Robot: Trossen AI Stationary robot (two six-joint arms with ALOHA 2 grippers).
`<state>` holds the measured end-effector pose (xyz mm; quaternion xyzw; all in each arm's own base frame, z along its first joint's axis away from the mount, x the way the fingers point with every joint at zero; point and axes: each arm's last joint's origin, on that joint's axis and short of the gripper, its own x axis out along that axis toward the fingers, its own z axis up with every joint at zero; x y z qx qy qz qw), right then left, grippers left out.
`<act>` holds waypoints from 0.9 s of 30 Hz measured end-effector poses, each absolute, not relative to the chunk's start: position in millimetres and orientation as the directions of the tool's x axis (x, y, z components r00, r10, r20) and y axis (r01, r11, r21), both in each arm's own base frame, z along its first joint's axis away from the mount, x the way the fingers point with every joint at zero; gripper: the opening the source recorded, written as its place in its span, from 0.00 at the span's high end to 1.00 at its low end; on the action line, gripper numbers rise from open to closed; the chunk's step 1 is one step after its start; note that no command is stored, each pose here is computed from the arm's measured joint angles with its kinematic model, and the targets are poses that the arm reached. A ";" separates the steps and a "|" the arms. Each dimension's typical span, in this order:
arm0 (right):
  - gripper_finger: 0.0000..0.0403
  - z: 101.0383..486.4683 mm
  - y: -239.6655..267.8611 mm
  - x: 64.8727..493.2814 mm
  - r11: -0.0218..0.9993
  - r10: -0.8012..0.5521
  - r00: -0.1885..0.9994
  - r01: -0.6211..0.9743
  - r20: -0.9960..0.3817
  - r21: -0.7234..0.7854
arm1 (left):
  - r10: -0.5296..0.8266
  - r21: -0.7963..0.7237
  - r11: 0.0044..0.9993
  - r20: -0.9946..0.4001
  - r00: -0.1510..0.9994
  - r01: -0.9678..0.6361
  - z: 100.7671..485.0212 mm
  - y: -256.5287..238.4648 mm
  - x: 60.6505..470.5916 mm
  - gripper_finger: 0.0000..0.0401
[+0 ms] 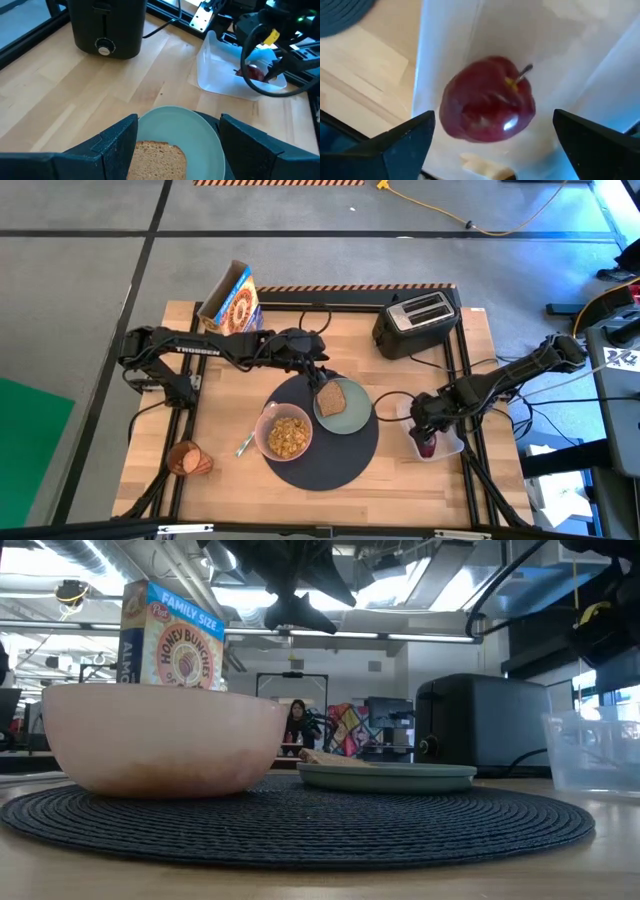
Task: Arrange a breakfast setting
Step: Put the apple from the transparent bin on the blue plate
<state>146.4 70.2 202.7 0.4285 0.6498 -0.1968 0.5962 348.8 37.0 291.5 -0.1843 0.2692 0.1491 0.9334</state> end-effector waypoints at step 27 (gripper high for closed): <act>0.06 164.5 96.7 128.6 0.133 0.196 0.191 0.967 -0.962 0.219 | 0.253 -0.233 0.865 -0.562 0.787 -0.444 290.9 52.9 346.1 0.34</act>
